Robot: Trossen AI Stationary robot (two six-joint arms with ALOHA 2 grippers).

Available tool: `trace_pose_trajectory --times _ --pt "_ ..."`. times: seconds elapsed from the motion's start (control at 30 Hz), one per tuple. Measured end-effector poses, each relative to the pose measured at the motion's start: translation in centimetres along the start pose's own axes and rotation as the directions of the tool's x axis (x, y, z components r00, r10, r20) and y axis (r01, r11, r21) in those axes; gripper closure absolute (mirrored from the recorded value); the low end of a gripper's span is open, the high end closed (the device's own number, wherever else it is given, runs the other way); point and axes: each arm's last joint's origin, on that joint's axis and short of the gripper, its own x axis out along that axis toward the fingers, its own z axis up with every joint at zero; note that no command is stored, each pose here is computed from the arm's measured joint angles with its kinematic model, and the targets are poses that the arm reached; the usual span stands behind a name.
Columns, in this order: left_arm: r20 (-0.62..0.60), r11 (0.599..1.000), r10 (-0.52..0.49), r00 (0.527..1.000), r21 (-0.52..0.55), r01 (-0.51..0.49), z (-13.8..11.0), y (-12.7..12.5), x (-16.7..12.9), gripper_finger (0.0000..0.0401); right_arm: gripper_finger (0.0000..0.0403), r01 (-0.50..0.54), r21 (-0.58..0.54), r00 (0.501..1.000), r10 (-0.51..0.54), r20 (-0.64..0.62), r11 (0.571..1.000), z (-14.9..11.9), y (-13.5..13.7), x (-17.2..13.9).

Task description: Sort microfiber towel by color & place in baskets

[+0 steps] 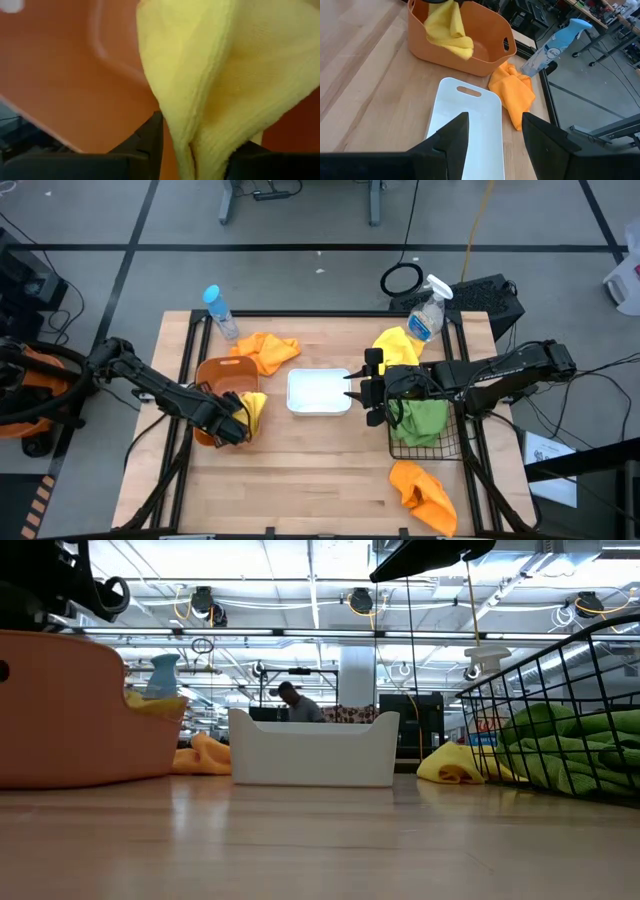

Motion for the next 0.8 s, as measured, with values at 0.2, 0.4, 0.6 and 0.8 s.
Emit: trace_pose_trajectory --times 0.2,0.4,0.6,0.8 --pt "0.01 0.998 0.025 1.0 0.05 -0.025 0.0 0.2 0.0 0.0288 0.0227 0.0 0.0 1.0 0.0 0.0 1.0 0.0 0.0 0.0" --pt "-0.01 0.994 0.041 0.999 0.102 -0.039 0.0 0.5 0.0 0.0327 0.0227 0.0 -0.001 1.0 0.0 0.0 1.0 0.0 0.0 0.0" --pt "0.067 0.988 0.138 0.988 0.059 -0.142 0.6 1.3 -0.2 0.0391 0.0227 0.002 -0.002 1.0 -0.002 0.006 1.0 0.1 0.0 0.0" --pt "0.228 0.967 0.254 0.94 -0.052 -0.248 1.6 2.2 -1.2 0.0386 0.0227 0.012 0.001 1.0 -0.012 0.001 1.0 0.0 -0.3 0.1"
